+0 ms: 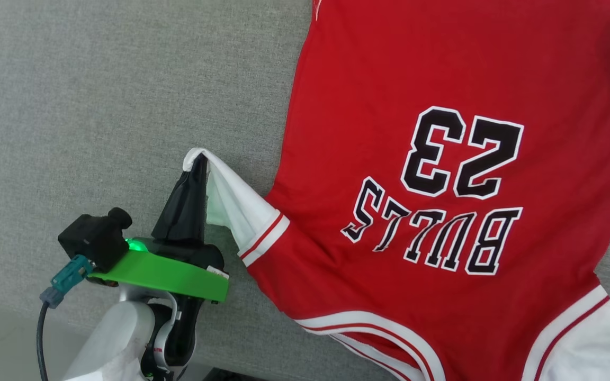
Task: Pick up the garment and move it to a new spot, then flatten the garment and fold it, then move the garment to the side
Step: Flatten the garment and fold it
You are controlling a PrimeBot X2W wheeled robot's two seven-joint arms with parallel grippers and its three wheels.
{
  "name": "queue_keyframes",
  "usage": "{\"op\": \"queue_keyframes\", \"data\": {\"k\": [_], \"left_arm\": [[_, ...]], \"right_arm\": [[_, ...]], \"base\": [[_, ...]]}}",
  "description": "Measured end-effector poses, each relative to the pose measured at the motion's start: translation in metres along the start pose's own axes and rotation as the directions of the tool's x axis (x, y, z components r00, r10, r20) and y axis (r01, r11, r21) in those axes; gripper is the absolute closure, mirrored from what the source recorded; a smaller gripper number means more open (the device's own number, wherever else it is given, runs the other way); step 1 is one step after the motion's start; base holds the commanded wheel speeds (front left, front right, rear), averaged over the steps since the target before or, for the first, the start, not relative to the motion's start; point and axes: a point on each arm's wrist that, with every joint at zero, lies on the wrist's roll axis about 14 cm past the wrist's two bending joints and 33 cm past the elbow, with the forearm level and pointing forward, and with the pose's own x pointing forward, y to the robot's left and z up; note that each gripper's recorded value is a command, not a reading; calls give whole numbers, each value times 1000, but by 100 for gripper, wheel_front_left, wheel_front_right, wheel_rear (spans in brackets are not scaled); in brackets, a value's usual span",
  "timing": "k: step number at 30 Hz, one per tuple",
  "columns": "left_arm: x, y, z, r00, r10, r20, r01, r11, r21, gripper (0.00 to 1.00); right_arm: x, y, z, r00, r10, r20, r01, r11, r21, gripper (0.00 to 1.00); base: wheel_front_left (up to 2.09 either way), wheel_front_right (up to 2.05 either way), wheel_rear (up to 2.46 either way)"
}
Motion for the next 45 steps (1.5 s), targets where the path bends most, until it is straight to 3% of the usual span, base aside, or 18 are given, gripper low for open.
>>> {"op": "queue_keyframes", "data": {"k": [5, 6, 7, 8, 17, 27, 36, 45], "left_arm": [[2, 11, -10, 999, 33, -14, -33, 999, 3, 100], [2, 14, -11, 999, 40, -14, -40, 999, 5, 100], [1, 17, -11, 999, 48, -14, -48, 999, 7, 100], [1, 19, -11, 999, 53, -11, -53, 999, 10, 100], [-6, 27, -2, 997, 75, 19, -75, 997, 19, 100], [-38, 27, 5, 995, 90, 37, -90, 996, -6, 100], [-63, 21, 17, 996, 69, 61, -69, 998, -4, 100], [-73, 10, 25, 996, 36, 86, -34, 999, -16, 100]], "right_arm": [[22, 3, 3, 1000, 26, 5, -26, 1000, -5, 0], [24, 4, 6, 999, 34, 19, -34, 999, -3, 26], [26, 5, 8, 999, 38, 32, -38, 999, -4, 78], [26, 6, 10, 998, 40, 43, -40, 999, -2, 100], [1, 21, 25, 980, 73, 183, -69, 997, -29, 100], [-67, 9, -13, 945, 82, 317, -58, 995, -83, 100], [-117, -20, -116, 950, 26, 311, -20, 1000, -22, 100], [-126, -18, -270, 990, -1, 144, -28, 979, 200, 100]], "base": [[0, 0, 0], [0, 0, 0], [0, 0, 0], [0, 0, 0], [0, 0, 0], [0, 0, 0], [0, 0, 0], [0, 0, 0]]}}
